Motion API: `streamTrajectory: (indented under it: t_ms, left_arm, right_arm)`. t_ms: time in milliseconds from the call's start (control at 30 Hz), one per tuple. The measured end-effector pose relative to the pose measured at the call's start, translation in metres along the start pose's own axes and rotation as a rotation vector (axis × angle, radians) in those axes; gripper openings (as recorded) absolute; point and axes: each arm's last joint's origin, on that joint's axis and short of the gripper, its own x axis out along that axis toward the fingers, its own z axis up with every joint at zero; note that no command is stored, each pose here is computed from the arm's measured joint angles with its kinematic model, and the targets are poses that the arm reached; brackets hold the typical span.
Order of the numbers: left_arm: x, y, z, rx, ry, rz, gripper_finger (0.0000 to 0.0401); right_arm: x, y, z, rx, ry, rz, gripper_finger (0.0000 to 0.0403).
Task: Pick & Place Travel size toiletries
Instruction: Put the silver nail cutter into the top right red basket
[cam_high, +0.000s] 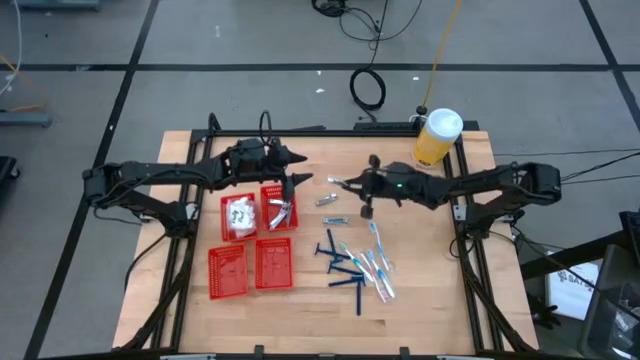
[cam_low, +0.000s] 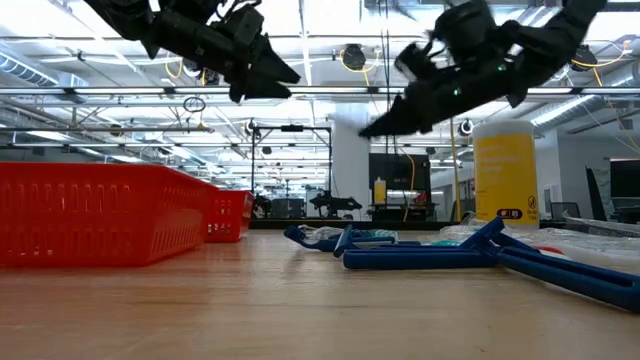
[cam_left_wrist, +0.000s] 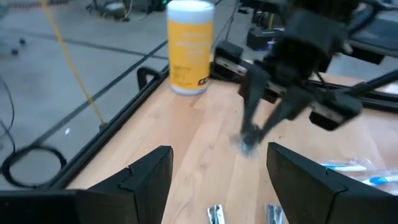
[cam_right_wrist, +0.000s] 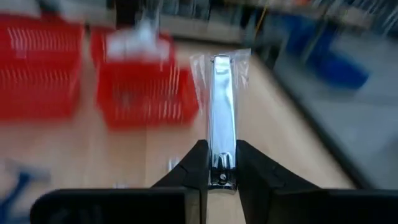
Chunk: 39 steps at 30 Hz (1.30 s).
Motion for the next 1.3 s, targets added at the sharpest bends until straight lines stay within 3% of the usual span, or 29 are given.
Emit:
streamTrajectory:
  t_ms: [133, 300, 467, 667, 1133, 1300]
  left_arm:
    - [0.005, -0.01, 0.003, 0.052, -0.052, -0.034, 0.0255]
    - [0.024, -0.024, 0.001, 0.089, -0.157, -0.079, 0.0255]
    - [0.042, -0.038, -0.002, 0.144, -0.294, -0.113, 0.0255]
    - [0.051, -0.049, -0.005, 0.181, -0.365, -0.189, 0.0255]
    - [0.058, -0.05, -0.009, 0.155, -0.419, -0.217, 0.0255]
    - [0.062, -0.054, -0.002, 0.139, -0.399, -0.3, 0.0255]
  right_arm:
    - [-0.011, -0.005, -0.001, 0.092, -0.233, -0.047, 0.0044]
    - [-0.016, 0.003, -0.002, 0.128, -0.394, 0.108, 0.0044]
    - [-0.016, 0.01, -0.001, 0.108, -0.402, 0.15, 0.0044]
    - [-0.016, 0.012, 0.001, 0.109, -0.416, 0.158, 0.0044]
    - [-0.018, 0.023, 0.011, 0.099, -0.483, 0.201, 0.0044]
    - [-0.016, 0.025, 0.013, 0.088, -0.477, 0.209, 0.0044]
